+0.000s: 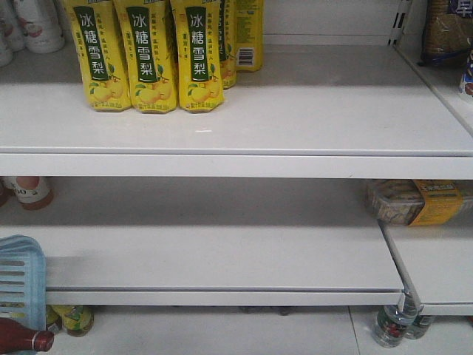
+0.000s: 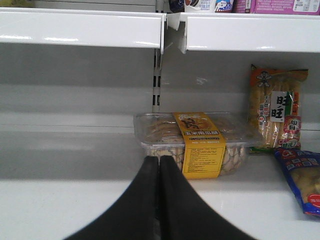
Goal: Place coke in basket with both arms
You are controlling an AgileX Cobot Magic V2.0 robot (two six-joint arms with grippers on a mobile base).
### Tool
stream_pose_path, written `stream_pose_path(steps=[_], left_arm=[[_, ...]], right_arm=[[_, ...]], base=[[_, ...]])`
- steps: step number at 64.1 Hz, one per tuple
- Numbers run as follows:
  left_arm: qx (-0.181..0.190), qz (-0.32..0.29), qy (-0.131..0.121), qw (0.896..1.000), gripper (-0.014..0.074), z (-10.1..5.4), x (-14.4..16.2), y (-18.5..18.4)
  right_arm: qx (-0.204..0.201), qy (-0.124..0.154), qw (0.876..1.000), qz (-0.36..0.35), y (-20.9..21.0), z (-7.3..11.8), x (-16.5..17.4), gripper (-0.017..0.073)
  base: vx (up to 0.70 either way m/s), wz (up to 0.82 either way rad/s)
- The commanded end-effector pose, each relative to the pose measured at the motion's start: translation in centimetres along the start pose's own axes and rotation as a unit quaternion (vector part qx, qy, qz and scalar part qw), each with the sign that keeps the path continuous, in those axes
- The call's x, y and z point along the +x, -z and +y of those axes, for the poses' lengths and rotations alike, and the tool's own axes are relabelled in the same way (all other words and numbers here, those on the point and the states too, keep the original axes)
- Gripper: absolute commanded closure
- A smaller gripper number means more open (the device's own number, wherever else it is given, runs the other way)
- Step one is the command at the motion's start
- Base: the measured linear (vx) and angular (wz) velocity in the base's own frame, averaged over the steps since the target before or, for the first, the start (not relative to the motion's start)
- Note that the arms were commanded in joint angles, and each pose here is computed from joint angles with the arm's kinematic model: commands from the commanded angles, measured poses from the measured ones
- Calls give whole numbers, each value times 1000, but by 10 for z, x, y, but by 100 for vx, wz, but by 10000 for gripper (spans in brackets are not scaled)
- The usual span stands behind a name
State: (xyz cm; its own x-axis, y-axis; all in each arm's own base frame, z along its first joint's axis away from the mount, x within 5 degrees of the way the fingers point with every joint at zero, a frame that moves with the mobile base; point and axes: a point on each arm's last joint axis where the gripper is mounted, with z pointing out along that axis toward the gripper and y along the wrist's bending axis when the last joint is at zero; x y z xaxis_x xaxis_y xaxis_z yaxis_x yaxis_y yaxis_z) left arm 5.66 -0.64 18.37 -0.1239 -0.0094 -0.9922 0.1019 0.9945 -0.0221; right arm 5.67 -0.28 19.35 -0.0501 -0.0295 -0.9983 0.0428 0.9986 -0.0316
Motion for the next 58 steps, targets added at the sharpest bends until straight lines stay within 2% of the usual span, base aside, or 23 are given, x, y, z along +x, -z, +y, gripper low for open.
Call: stream_pose_path(steps=[1, 10, 23, 58], left_arm=[[-7, -96, -31, 995, 600, 1, -19, 4], [-7, -96, -31, 995, 600, 1, -19, 4], [-7, -96, -31, 995, 600, 1, -19, 4], [-7, -96, -31, 995, 600, 1, -19, 4]], right_arm=[[-16, 11, 999, -44, 1, 2, -5, 568], [-46, 13, 998, -41, 1, 5, -4, 568], [-36, -14, 998, -41, 1, 4, -4, 568], [-36, -13, 998, -41, 1, 4, -4, 568]], base=[[0, 0], [0, 0], [0, 0], [0, 0]])
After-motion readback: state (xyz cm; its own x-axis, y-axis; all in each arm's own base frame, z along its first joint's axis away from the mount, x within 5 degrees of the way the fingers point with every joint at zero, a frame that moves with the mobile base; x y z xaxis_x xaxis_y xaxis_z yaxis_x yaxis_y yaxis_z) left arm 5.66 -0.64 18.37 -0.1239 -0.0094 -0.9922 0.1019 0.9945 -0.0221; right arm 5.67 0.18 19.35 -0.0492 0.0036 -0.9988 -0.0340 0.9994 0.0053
